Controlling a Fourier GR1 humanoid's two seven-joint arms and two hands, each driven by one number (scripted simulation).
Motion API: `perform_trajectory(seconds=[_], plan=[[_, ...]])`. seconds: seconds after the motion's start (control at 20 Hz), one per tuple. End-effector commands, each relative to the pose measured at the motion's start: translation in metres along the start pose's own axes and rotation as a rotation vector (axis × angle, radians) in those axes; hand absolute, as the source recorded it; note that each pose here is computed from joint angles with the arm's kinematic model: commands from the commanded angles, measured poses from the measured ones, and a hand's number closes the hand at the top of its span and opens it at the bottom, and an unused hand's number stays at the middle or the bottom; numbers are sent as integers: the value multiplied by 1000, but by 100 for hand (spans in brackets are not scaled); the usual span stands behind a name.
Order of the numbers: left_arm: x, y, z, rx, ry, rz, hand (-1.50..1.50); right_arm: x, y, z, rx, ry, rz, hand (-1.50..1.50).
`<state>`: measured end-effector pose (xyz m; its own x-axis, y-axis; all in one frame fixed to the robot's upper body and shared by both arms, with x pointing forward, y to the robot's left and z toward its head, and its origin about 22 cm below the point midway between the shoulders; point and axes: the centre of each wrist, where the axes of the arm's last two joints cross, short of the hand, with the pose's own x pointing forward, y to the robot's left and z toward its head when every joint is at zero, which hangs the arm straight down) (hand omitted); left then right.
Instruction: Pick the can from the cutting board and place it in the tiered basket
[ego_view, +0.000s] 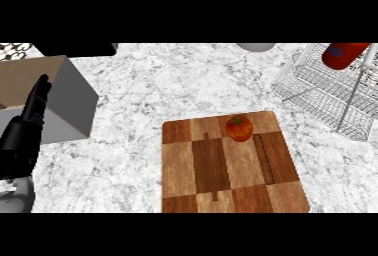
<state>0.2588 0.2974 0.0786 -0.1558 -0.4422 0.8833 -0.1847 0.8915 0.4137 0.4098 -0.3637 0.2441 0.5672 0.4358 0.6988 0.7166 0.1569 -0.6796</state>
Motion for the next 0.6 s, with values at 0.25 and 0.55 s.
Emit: perform_trajectory(seconds=[0.25, 0.55], plan=[[-45, 6, 27, 10, 258, -13, 0, -38, -39, 1, 65, 123, -97, -150], [-44, 15, 42, 45, 273, -31, 0, -63, -88, 14, 56, 47, -182, -150]])
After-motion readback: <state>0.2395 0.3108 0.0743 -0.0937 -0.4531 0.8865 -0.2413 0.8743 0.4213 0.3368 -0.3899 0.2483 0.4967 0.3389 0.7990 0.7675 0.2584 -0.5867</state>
